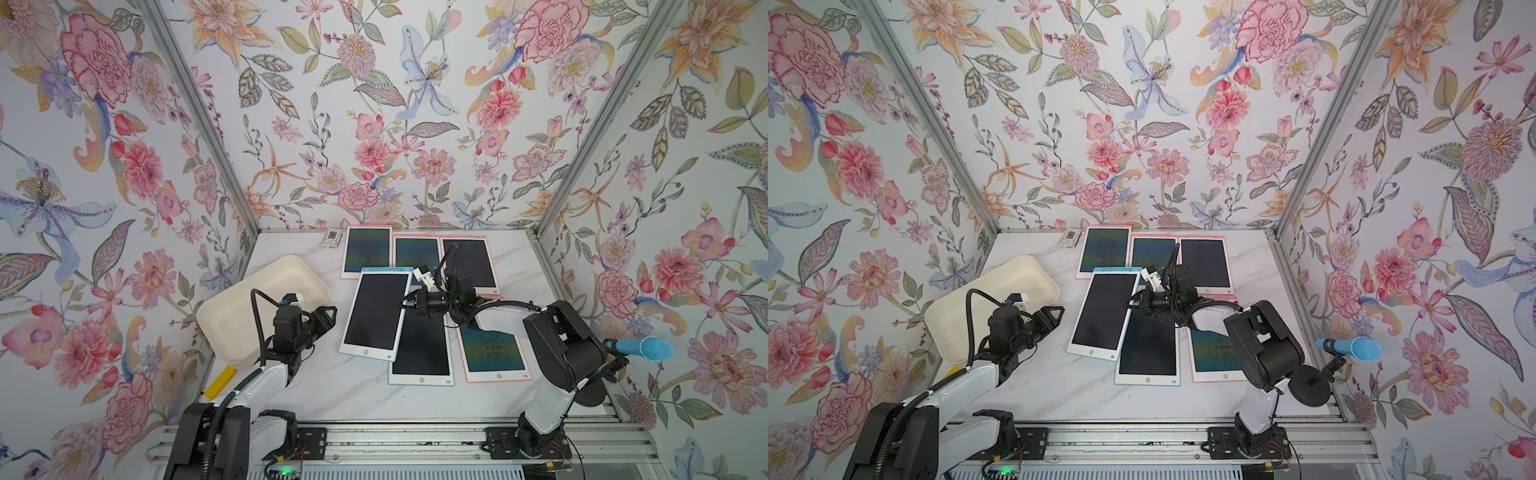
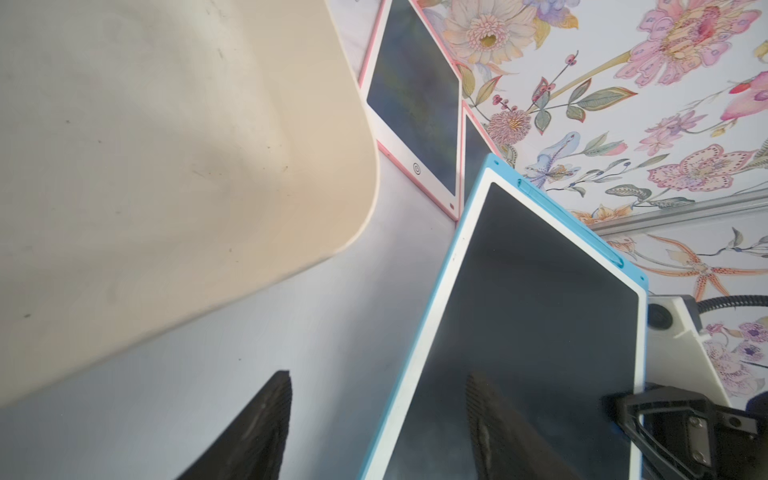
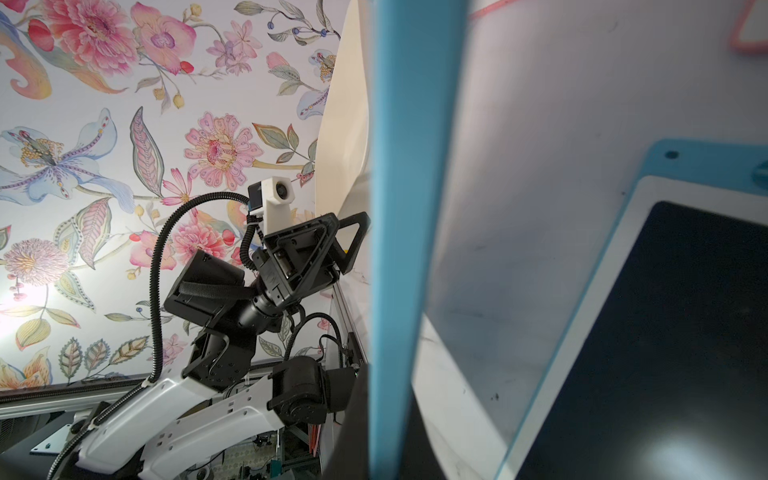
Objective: Take out the writing tablet from the storage box
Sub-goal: Adjust the storage box at the center of the board.
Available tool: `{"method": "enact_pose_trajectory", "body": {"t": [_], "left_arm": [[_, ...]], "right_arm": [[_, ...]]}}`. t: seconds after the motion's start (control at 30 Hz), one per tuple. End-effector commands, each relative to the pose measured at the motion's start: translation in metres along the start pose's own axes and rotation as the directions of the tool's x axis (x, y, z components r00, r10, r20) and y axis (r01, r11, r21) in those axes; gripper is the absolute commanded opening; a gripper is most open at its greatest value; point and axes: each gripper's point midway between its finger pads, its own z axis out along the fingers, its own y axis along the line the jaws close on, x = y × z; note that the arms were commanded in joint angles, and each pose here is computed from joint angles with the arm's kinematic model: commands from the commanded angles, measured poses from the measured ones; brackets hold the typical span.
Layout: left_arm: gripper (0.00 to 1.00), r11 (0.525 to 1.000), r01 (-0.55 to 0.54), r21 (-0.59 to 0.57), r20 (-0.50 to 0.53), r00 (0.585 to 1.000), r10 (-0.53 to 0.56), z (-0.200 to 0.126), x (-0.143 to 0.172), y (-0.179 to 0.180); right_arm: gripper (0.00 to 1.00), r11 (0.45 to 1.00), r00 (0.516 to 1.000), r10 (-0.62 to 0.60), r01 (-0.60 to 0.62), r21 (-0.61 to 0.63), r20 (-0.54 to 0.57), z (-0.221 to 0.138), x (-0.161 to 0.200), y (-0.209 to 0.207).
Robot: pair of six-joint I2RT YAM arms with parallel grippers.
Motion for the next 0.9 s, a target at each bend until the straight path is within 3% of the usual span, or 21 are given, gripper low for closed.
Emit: {"method": "enact_pose_trajectory", "body": {"t": [0.0,0.47,0.67,0.87], "left_arm": [[0.67,0.999,-0.043,0.013,0.038,0.998,0.043,0.009,-0.021,0.001],[0.64,1.0,0.013,-0.002,0.078,0.997,-0.013,0.044,-0.064,0.031],[0.62,0.998,0.045,0.034,-0.002,0.999,-0.045,0.075,-0.059,0.037],[0.6,0.997,0.031,0.072,-0.048,0.998,-0.027,0.073,-0.044,0.026]], "right_arm": [[0.0,0.998,0.997,-0.048,0.046,-0.036,-0.056,0.012,0.013,0.016],[0.0,0.999,0.993,0.02,-0.017,0.027,-0.113,0.061,0.011,-0.009],[0.0,0.997,0.985,0.066,-0.058,0.059,-0.161,0.086,0.013,-0.025],[0.0,0.988,0.971,0.103,-0.075,0.136,-0.214,0.096,0.02,-0.049]]}}
